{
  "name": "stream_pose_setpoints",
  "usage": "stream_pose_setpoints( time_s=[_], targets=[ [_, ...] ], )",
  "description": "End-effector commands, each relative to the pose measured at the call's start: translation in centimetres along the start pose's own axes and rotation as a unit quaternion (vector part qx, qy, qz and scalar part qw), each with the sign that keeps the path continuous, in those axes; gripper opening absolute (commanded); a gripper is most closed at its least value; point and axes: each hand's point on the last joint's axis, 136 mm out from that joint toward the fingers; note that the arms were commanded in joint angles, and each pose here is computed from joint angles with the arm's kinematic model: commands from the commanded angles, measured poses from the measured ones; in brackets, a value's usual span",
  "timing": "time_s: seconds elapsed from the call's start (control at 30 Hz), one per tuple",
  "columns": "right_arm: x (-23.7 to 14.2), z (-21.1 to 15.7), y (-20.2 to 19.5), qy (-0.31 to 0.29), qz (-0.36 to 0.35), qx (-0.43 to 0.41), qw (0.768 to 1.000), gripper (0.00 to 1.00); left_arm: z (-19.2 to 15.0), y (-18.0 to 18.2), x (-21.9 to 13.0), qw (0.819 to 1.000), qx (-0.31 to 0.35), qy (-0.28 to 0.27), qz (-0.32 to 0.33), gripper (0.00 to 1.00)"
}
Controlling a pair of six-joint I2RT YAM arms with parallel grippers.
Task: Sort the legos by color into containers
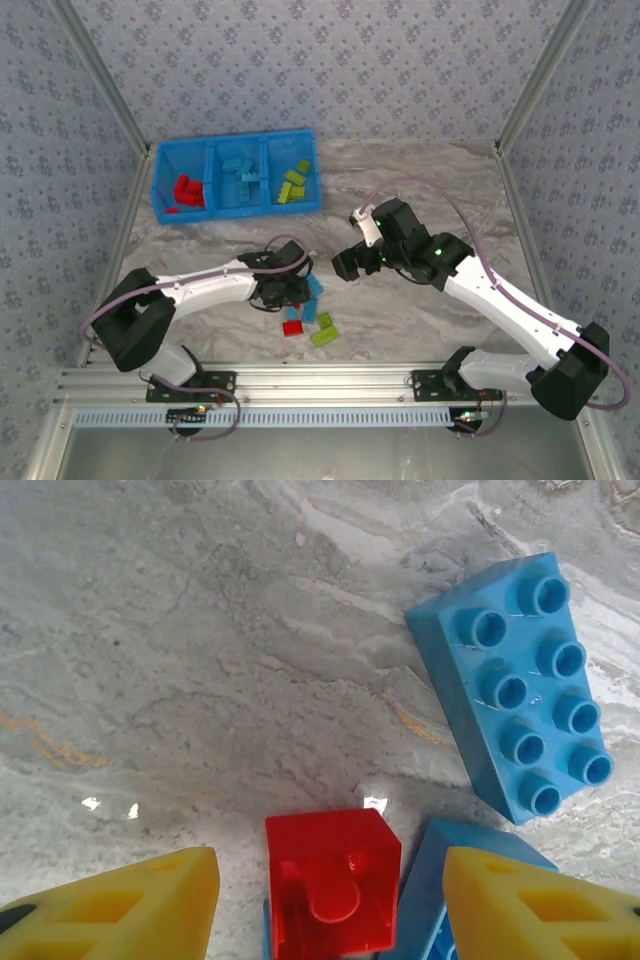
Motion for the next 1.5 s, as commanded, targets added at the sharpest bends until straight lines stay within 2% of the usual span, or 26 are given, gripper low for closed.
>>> stream_pose_setpoints(
  time_s=[0.0, 0.27, 0.4, 0.47, 0.6, 0.73, 0.87, 0.97, 1.07, 1.2, 1.47],
  targets=[
    [-0.2, -0.9, 0.1, 0.014, 0.007, 0.013, 1.000, 1.00, 0.0, 0.5, 0.9, 1.000, -0.010, -0.006, 0.008, 0.59],
    [-0.2, -1.7, 1.7, 0.030, 0.056, 0.016, 0.998, 1.00, -0.3, 2.0, 1.7, 0.999, -0.003, 0.001, 0.034, 0.39],
    [0.7, -3.3, 3.2, 0.067, 0.109, 0.016, 0.992, 1.00, 0.7, 2.2, 0.7, 0.999, -0.002, -0.019, 0.033, 0.25],
    [0.9, -3.6, 3.9, 0.082, 0.130, 0.018, 0.988, 1.00, 1.9, 2.2, -0.6, 0.999, -0.001, -0.040, 0.029, 0.22],
    [0.5, -3.5, 5.1, 0.085, 0.165, 0.015, 0.983, 0.99, 6.1, 3.3, -4.9, 0.993, -0.006, -0.109, 0.032, 0.22],
    [0.3, -3.3, 4.1, 0.082, 0.135, 0.009, 0.987, 0.99, 11.8, 6.4, -10.3, 0.978, -0.027, -0.200, 0.054, 0.22],
    [-0.2, -3.4, 3.1, 0.074, 0.105, 0.008, 0.992, 0.99, 18.5, 10.8, -14.8, 0.953, -0.074, -0.283, 0.078, 0.22],
    [-0.5, -3.4, 2.7, 0.059, 0.095, 0.013, 0.994, 1.00, 23.3, 14.6, -16.2, 0.931, -0.110, -0.324, 0.125, 0.23],
    [-0.8, -3.4, 1.9, 0.053, 0.072, 0.022, 0.996, 1.00, 27.4, 18.3, -15.5, 0.921, -0.148, -0.322, 0.159, 0.23],
    [-1.5, -4.0, 1.2, 0.051, 0.055, 0.029, 0.997, 1.00, 32.1, 20.2, -13.3, 0.928, -0.166, -0.294, 0.159, 0.27],
    [-3.8, -4.2, 0.4, 0.014, 0.031, 0.046, 0.998, 1.00, 35.9, 23.5, -9.9, 0.926, -0.205, -0.255, 0.190, 0.41]
  ],
)
Point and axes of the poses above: each hand's point on the last joint's axis, 136 mm out from that joint toward the fingers, its own x axis out along the fingers, its own y axis along the line the jaws close on, z = x × y, and after that the axes turned 2 degrees about -x, right-handed
